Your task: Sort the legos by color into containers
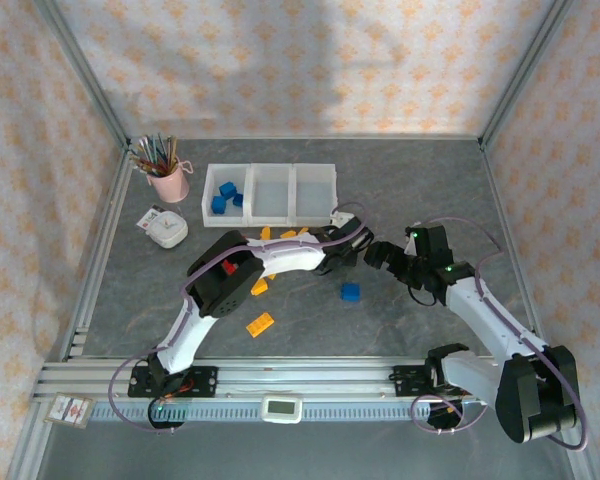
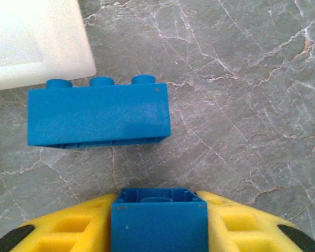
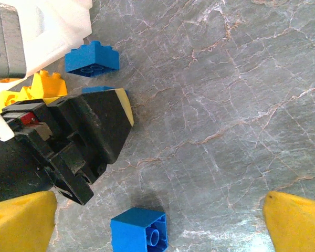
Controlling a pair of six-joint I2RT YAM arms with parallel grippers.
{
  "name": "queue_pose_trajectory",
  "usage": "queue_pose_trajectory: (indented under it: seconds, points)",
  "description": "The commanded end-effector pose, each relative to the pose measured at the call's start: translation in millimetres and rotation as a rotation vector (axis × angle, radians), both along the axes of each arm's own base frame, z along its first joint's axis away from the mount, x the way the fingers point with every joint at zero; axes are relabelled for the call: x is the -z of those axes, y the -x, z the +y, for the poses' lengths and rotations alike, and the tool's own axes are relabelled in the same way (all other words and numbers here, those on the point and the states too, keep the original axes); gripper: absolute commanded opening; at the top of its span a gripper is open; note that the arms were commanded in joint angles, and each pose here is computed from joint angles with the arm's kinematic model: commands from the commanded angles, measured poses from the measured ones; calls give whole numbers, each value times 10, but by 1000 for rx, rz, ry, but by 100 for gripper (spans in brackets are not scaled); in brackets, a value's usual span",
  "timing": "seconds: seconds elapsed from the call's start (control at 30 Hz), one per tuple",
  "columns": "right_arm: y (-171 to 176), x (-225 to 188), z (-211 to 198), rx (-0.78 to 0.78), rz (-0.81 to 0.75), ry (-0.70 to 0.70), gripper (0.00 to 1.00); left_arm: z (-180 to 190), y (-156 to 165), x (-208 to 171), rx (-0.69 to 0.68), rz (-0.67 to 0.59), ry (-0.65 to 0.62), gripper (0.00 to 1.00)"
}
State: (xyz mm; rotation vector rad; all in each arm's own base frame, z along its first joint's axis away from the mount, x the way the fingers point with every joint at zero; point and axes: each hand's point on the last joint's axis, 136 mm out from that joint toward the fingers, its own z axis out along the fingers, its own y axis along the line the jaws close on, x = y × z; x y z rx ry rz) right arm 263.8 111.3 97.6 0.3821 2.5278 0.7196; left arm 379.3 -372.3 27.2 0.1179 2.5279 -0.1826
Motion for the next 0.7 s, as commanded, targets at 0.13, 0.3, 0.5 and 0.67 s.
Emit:
queue_pose_trajectory:
  seconds: [0.13, 0.3, 0.5, 0.67]
  points:
    - [-32, -117, -34, 3, -28, 14, 100, 57, 82, -273, -9, -15, 37, 28]
    - [-59, -280, -17, -19, -70, 15, 100, 247, 296, -770, -52, -62, 194, 24]
    - [-94, -433, 201, -94, -111, -16, 100, 872, 543, -1259, -197, -143, 233, 21]
    - [-139, -557, 636, -189, -163, -56, 100, 1652, 528, -1511, -370, -189, 218, 21]
